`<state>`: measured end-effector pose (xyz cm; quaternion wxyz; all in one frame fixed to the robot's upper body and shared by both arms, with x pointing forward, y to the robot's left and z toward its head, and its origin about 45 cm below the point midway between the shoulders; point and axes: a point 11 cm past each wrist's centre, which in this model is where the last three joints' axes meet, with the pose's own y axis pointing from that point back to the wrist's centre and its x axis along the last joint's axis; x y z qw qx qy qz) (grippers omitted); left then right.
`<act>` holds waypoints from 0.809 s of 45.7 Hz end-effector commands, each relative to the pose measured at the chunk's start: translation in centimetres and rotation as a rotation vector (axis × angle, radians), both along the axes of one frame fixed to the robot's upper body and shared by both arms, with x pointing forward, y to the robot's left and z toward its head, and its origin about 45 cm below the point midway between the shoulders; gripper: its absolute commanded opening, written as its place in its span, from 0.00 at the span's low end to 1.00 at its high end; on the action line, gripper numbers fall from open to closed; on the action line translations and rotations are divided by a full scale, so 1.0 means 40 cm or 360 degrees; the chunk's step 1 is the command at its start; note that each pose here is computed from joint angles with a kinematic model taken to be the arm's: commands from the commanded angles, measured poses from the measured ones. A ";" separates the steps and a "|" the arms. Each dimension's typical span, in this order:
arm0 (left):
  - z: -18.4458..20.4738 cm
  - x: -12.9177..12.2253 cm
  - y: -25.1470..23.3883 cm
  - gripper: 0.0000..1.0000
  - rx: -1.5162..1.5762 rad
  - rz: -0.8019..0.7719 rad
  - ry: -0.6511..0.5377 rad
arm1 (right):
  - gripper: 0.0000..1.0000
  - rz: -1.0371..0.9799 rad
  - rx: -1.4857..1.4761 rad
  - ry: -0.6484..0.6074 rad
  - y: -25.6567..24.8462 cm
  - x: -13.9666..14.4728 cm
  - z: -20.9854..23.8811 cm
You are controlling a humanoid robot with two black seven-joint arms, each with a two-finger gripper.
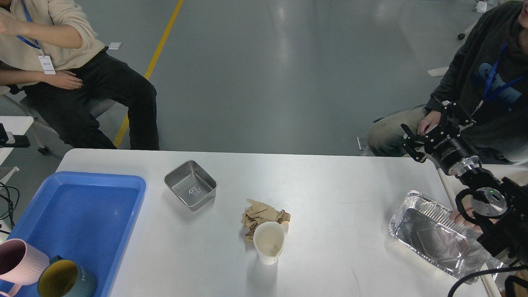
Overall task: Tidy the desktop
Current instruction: 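Set the green mug down in the blue tray and release, then reach the left gripper to the steel box and grasp its rim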
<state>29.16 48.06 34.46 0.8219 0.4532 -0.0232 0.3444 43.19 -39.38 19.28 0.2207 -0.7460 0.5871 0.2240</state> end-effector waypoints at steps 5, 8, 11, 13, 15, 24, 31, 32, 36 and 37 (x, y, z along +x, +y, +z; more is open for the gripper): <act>-0.124 0.037 -0.049 0.97 0.0024 0.0096 0.0014 | 1.00 -0.0005 -0.0006 -0.0001 -0.006 -0.001 0.002; -0.179 0.060 -0.081 0.97 0.0084 0.0086 -0.0023 | 1.00 -0.0005 -0.0006 -0.0001 -0.006 -0.001 0.002; -0.238 0.078 -0.128 0.97 0.0111 0.0048 -0.0054 | 1.00 -0.0005 -0.0006 0.0001 -0.006 -0.002 0.001; -0.275 0.092 -0.164 0.97 0.0128 0.0020 -0.0077 | 1.00 -0.0005 -0.0006 0.0001 -0.006 -0.002 0.001; -0.314 0.104 -0.202 0.97 0.0140 0.0003 -0.0097 | 1.00 -0.0005 -0.0006 0.0001 -0.006 -0.002 0.001; -0.460 0.180 -0.391 0.96 0.0202 -0.0042 -0.0148 | 1.00 -0.0008 -0.0008 0.0008 -0.009 -0.005 -0.004; -0.539 0.221 -0.504 0.96 0.0243 -0.0060 -0.0149 | 1.00 -0.0010 -0.0008 0.0015 -0.011 -0.009 -0.009; -0.546 0.225 -0.514 0.96 0.0247 -0.0056 -0.0153 | 1.00 -0.0010 -0.0008 0.0015 -0.011 -0.009 -0.009; -0.578 0.231 -0.552 0.96 0.0271 -0.0054 -0.0149 | 1.00 -0.0010 -0.0008 0.0015 -0.011 -0.009 -0.009; -0.585 0.230 -0.558 0.96 0.0286 -0.0065 -0.0146 | 1.00 -0.0010 -0.0008 0.0015 -0.011 -0.009 -0.009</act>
